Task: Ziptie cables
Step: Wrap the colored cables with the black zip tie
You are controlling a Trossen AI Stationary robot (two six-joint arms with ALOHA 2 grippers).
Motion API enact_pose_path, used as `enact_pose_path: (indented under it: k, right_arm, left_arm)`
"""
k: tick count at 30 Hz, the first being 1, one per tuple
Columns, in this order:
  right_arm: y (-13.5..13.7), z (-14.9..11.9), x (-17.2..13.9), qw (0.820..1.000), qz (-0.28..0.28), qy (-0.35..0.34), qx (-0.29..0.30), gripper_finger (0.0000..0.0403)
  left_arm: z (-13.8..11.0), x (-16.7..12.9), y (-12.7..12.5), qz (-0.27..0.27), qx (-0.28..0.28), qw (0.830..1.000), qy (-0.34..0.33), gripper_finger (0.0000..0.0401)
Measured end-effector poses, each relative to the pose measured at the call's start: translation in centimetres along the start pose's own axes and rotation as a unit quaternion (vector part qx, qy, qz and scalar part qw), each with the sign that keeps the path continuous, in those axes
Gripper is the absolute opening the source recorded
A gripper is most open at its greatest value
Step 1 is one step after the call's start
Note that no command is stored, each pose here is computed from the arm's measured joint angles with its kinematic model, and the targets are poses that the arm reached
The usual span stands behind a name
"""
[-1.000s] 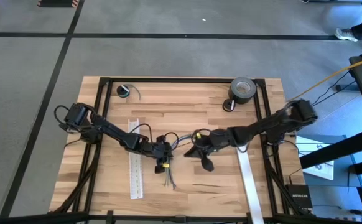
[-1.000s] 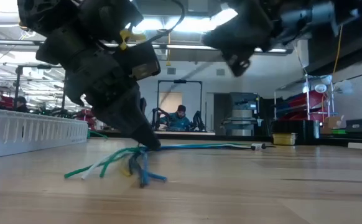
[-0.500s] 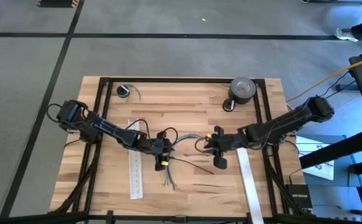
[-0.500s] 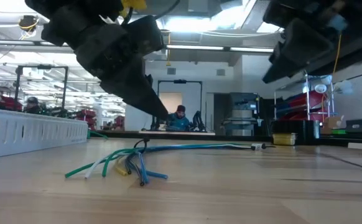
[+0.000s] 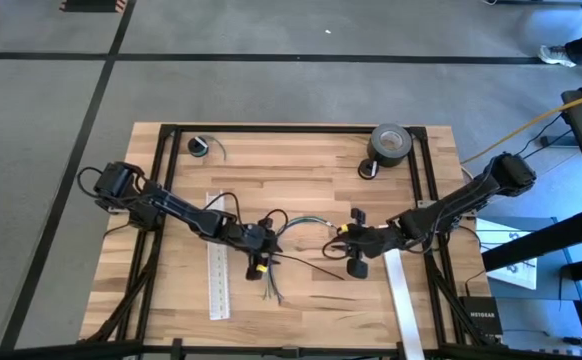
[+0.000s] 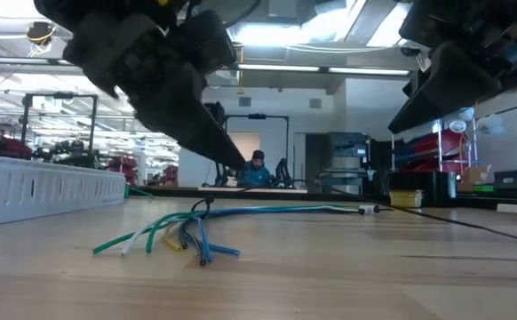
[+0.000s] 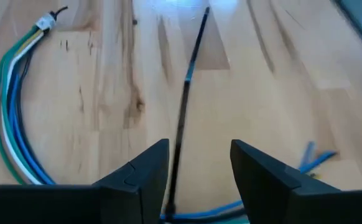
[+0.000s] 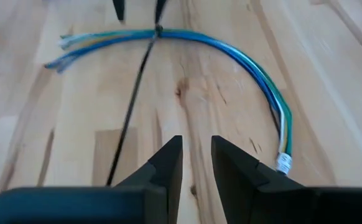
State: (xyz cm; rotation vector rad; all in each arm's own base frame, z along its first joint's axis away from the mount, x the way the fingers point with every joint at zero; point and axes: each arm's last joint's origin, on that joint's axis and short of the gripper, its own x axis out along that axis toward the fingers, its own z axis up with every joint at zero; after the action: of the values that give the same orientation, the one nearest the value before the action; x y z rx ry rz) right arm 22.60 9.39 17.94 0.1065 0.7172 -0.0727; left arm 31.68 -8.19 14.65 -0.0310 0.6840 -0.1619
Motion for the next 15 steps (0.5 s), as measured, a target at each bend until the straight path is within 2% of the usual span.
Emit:
enact_pose_path:
  k: [3,8,10,12,15]
  right_arm:
    - [-0.1,-0.3,0.1,1.0,-0.001,-0.006,0.003,0.0072]
    - [-0.2,-0.2,0.1,1.0,-0.012,-0.013,0.003,0.0072]
    - [-0.2,-0.2,0.1,1.0,-0.012,-0.014,0.004,0.0072]
    - [-0.2,-0.1,0.1,1.0,-0.01,-0.018,0.005,0.0072]
    - [0.0,0.2,0.1,0.999,0.001,-0.031,0.012,0.0072]
  left_arm:
    - [-0.8,1.0,0.2,0.014,0.009,1.0,0.01,0.0158]
    - [-0.8,1.8,0.3,0.02,0.023,0.999,-0.012,0.0149]
    - [-0.5,1.7,0.3,0.032,0.029,0.999,-0.028,0.0121]
    - [-0.3,1.7,0.5,0.036,0.036,0.998,-0.035,0.0076]
    - [-0.7,1.9,0.8,0.035,0.041,0.998,-0.018,0.0015]
